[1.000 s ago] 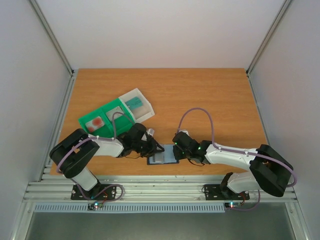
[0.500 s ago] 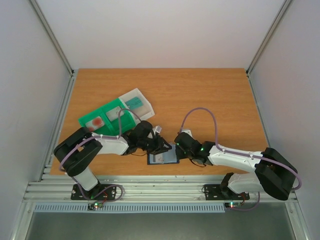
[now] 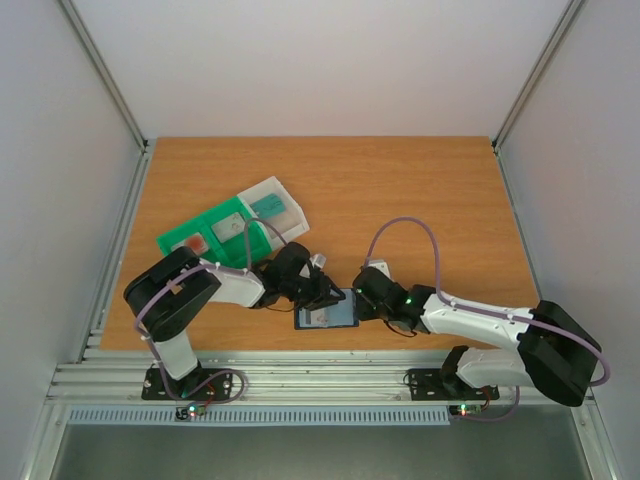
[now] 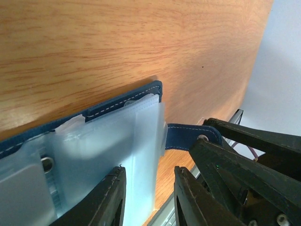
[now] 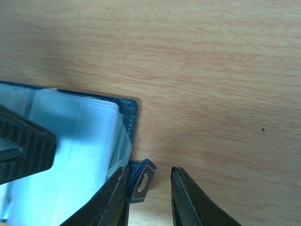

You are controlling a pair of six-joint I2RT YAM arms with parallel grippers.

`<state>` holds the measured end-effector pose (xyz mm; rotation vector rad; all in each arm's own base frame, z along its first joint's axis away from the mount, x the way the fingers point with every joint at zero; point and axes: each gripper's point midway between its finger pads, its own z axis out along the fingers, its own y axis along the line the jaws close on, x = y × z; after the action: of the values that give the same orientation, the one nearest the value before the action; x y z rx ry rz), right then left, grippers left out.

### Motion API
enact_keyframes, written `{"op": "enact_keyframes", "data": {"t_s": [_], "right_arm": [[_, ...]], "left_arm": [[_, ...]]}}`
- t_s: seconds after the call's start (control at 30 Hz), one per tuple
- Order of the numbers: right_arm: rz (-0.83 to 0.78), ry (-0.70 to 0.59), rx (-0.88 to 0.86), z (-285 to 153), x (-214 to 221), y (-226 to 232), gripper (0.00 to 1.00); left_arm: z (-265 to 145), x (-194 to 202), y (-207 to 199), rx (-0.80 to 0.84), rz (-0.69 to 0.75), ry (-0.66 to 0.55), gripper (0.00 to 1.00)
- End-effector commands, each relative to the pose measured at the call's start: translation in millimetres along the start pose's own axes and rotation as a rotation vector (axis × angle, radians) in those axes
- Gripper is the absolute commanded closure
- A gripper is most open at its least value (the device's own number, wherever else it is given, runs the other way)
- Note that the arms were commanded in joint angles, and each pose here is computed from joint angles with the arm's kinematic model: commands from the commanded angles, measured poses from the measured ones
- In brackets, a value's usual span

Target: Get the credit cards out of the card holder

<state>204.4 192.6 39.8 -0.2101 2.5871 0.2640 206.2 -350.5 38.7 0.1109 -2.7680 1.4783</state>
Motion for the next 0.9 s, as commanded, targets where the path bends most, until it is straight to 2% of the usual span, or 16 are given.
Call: {"op": "enact_keyframes", "data": {"t_s": [0.0, 0.17, 0.4, 0.7, 0.87], "right_arm": [[0.01, -0.012, -0.071, -14, -5, 12, 0.74], [0.024, -0.001, -0.211, -35, -10, 34, 0.7], [0.095, 0.06, -0.411, -49, -10, 73, 0.74], [0.12, 0.114, -0.482, -37, -7, 95, 0.77], [0.109, 0.145, -0.494, -25, -4, 107, 0.78]], "left_arm": [[-4, -8, -22, 0.039, 0.058, -0.037, 0.69], [-16, -5, -11, -0.039, 0.066, -0.059, 0.65], [-42, -8, 10, -0.144, 0.041, -0.126, 0.62], [-75, 2, 40, -0.229, 0.0, -0.169, 0.6], [-84, 7, 45, -0.195, -0.011, -0.162, 0.6]]}}
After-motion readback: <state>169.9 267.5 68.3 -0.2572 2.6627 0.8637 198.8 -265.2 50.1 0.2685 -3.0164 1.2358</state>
